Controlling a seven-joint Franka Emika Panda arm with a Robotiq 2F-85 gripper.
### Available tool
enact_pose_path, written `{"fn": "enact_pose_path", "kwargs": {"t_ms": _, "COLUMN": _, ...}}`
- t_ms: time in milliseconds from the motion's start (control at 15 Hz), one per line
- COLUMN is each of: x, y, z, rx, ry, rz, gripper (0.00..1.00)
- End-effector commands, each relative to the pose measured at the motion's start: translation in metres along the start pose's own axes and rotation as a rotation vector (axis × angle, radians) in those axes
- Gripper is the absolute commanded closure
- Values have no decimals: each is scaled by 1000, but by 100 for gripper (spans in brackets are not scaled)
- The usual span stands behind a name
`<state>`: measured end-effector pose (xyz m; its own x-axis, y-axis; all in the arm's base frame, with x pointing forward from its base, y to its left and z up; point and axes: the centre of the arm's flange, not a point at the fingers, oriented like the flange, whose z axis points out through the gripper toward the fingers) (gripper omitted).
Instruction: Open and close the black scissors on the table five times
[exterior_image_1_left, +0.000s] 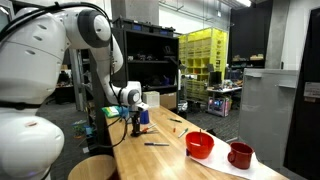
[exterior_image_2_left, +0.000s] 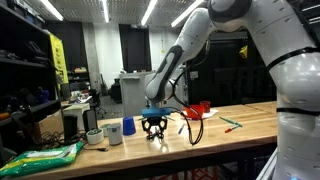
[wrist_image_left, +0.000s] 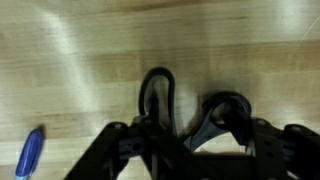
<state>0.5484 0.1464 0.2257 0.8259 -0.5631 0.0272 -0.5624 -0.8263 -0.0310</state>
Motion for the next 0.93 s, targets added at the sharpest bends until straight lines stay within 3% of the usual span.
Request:
{"fn": "enact_pose_path", "kwargs": {"t_ms": 0, "x": -4, "y": 0, "z": -3, "rx": -3, "ry": -16, "rz": -10, "gripper": 2}}
{"fn": "enact_pose_path", "kwargs": {"t_ms": 133, "x": -4, "y": 0, "z": -2, "rx": -4, "ry": -18, "rz": -11, "gripper": 0}}
{"fn": "enact_pose_path", "kwargs": {"t_ms": 267, "x": -4, "y": 0, "z": -3, "rx": -5, "ry": -17, "rz": -15, "gripper": 25}}
{"fn": "enact_pose_path", "kwargs": {"t_ms": 400, "x": -4, "y": 0, "z": -3, "rx": -4, "ry": -17, "rz": -18, "gripper": 31}}
{"fn": "enact_pose_path", "kwargs": {"t_ms": 867, "x": -5, "y": 1, "z": -4, "rx": -3, "ry": -14, "rz": -20, "gripper": 84}}
